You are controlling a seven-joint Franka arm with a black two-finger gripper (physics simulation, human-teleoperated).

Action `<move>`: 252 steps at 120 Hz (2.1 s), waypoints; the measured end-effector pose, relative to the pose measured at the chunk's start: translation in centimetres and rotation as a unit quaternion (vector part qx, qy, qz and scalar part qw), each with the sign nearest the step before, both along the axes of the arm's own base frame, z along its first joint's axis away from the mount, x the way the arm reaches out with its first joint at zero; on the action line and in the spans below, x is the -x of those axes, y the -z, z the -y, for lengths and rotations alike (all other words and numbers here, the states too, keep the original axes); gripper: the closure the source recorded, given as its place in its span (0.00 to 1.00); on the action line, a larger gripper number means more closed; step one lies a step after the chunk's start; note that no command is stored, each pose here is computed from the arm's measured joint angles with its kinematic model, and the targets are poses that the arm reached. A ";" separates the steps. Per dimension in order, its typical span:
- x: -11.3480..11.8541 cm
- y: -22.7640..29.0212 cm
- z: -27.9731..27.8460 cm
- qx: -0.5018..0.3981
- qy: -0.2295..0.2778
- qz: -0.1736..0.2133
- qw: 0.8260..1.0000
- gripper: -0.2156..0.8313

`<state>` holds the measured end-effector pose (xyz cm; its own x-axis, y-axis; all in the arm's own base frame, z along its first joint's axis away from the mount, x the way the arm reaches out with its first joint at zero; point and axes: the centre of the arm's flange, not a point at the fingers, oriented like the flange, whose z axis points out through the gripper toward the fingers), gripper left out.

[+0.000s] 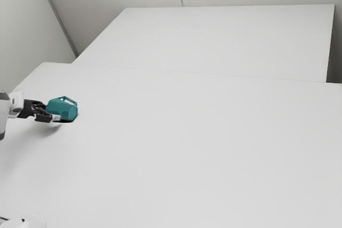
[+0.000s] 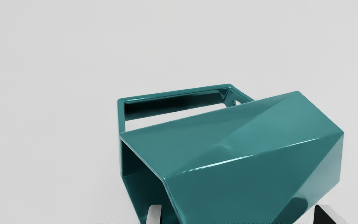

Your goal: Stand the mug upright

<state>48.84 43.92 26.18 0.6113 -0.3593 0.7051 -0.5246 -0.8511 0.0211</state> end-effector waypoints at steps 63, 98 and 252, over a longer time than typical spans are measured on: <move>-1.3 -2.1 1.2 -0.040 0.015 0.018 0.999 0.83; -3.9 -6.3 4.0 -0.080 0.040 0.034 0.995 0.92; -9.6 -15.6 36.5 -0.176 0.002 -0.320 0.931 0.96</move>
<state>58.46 7.39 41.78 0.8638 -0.5026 0.0360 -0.5039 -0.8623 0.0501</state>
